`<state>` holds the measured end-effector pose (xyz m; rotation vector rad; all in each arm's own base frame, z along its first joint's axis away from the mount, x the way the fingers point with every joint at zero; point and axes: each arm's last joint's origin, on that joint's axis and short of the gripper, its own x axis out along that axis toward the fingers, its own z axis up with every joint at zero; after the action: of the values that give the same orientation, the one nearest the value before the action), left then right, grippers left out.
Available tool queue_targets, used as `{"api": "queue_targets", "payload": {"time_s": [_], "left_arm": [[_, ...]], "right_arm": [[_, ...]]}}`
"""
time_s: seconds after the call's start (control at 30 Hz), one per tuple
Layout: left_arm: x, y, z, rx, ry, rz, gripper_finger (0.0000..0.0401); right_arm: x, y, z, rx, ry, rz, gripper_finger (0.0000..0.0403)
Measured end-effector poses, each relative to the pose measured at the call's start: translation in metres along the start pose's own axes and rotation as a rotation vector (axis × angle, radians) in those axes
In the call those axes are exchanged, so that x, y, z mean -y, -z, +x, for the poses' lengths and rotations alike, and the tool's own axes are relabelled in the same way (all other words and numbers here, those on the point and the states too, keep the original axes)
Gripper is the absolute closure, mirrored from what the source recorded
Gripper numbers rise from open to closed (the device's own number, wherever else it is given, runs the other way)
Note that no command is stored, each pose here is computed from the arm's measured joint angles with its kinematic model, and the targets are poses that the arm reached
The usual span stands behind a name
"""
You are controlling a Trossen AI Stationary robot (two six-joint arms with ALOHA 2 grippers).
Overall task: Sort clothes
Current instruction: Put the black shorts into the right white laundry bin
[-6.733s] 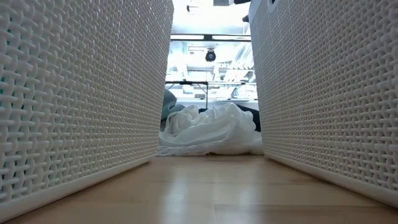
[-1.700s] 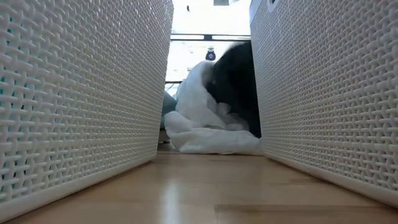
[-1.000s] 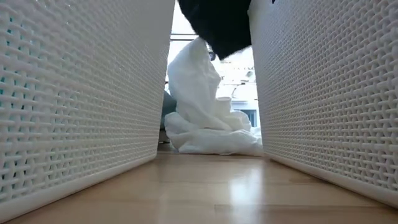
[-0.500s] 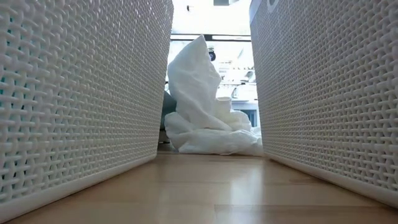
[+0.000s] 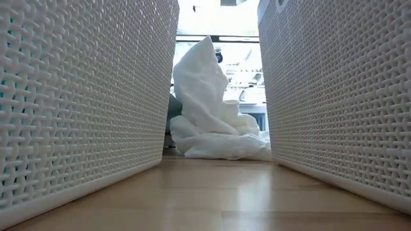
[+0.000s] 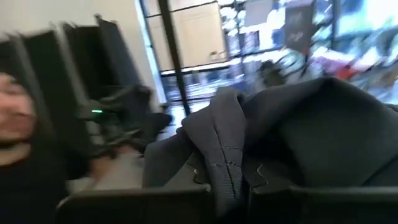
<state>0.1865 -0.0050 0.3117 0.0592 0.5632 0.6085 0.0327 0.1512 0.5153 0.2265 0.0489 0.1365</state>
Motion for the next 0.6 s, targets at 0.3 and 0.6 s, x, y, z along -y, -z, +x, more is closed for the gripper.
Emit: {"api": "queue_targets", "payload": {"time_s": [0.3,0.6], "left_arm": [[0.0,-0.001,0.0,0.005,0.001,-0.011,0.0243],[0.001,-0.003,0.0,0.023,0.005,-0.026,0.0243]], "right_arm": [[0.006,0.05,0.004,-0.175,0.06,0.327,0.0402],[0.014,0.107,0.05,-0.576,0.356,0.582,0.0402]]}}
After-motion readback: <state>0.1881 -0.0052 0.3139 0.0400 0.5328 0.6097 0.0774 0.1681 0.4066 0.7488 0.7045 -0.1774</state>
